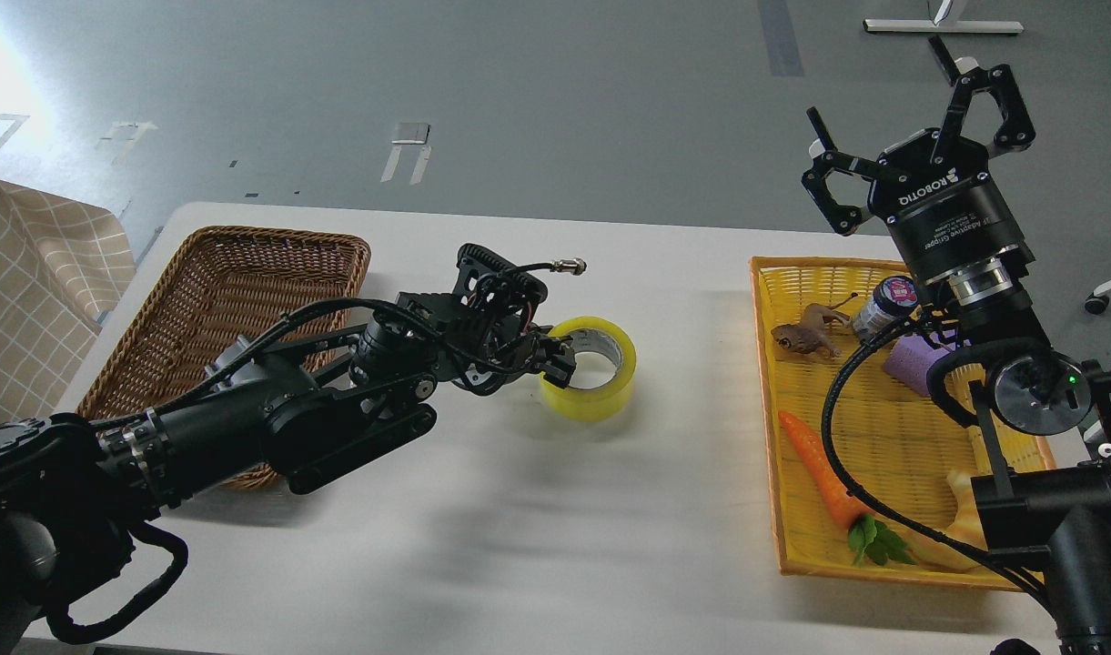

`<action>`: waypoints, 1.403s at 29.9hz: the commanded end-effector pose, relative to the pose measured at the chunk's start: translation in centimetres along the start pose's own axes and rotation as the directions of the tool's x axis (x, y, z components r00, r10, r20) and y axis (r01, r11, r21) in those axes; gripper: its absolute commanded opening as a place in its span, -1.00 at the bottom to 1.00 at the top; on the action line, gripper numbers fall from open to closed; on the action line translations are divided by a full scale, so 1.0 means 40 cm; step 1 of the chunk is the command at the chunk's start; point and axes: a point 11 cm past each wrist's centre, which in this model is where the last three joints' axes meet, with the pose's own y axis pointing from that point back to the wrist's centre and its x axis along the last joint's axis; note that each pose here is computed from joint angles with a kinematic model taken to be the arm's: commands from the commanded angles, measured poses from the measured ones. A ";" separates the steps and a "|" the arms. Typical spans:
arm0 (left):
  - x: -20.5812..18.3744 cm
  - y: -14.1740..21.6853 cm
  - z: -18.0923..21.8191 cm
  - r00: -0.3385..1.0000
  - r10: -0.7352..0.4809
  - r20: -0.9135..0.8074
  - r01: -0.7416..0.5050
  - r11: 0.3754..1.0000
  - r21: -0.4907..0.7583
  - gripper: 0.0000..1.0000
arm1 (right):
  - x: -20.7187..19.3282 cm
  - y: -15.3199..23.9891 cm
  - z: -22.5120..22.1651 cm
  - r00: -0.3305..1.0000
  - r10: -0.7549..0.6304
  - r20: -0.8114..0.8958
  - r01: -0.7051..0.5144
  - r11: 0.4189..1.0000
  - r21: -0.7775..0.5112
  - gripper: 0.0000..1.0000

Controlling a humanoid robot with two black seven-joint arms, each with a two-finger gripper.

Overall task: Place and transfer tape with both arms
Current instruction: 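Grasp the tape roll with the left gripper, then carry the tape roll with the left gripper over the woven basket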

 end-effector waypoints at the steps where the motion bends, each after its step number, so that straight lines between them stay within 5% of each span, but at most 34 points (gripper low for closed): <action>1: 0.072 0.036 -0.046 0.999 0.038 -0.028 -0.038 0.999 0.003 -1.00 | 0.002 0.000 0.003 1.000 0.002 0.001 -0.002 1.000 -0.002 1.00; 16: 0.199 0.236 -0.307 0.990 0.139 -0.012 -0.137 0.986 0.099 -1.00 | 0.006 0.003 0.009 1.000 0.008 0.003 -0.008 1.000 -0.010 1.00; 26: 0.090 0.374 -0.502 0.998 0.058 -0.030 -0.049 0.970 0.240 -1.00 | 0.005 0.002 0.017 1.000 0.007 0.005 -0.007 1.000 -0.018 1.00; 42: -0.152 0.450 -0.601 0.987 -0.138 -0.085 0.157 0.939 0.304 -1.00 | 0.006 0.001 0.022 1.000 0.008 0.008 -0.008 1.000 -0.023 1.00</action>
